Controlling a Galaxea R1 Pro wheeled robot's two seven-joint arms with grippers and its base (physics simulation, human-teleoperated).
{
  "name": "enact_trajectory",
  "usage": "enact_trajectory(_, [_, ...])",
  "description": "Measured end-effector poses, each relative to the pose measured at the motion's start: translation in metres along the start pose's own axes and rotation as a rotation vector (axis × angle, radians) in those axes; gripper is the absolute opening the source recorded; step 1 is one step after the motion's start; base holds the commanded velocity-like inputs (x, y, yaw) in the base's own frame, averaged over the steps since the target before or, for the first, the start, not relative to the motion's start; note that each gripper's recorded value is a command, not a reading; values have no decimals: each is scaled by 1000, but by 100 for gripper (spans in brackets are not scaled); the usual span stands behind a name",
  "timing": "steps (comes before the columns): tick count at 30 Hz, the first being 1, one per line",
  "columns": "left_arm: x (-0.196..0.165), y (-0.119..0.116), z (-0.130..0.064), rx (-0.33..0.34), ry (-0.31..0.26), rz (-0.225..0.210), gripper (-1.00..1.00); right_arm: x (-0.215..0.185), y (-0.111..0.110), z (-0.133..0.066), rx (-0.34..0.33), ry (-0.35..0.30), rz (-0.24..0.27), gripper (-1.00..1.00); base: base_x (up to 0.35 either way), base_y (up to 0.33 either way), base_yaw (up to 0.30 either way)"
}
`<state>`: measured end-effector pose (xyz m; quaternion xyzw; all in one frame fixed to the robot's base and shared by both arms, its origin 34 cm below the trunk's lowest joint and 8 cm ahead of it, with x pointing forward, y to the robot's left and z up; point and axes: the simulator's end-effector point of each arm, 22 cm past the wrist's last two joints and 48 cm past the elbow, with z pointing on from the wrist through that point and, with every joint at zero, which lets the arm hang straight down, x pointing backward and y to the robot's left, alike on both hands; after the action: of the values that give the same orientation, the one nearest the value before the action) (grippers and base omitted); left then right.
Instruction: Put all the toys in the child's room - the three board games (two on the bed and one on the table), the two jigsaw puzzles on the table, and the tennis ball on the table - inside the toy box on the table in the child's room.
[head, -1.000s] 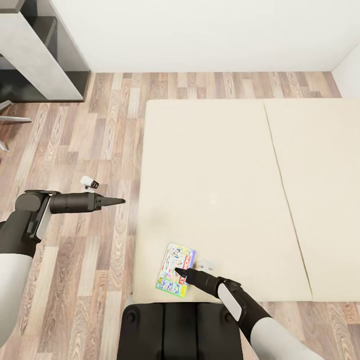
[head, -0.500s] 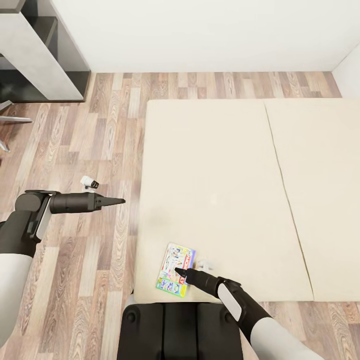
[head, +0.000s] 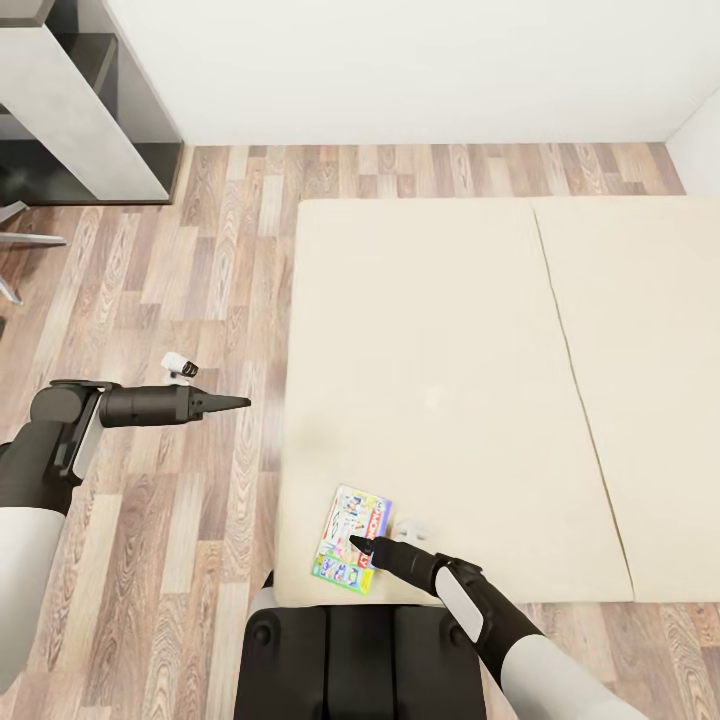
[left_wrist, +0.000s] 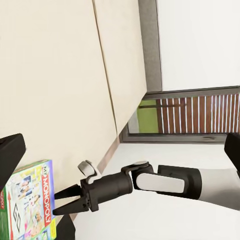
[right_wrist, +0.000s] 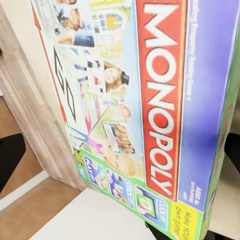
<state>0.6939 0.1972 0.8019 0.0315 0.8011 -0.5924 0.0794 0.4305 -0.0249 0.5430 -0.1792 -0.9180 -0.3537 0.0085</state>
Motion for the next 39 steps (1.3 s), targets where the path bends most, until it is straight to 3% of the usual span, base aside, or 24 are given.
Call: enact_trajectory(39, [0,0,0,2,0,0,100,0,0,0,0,0,-1,100,0,35,0])
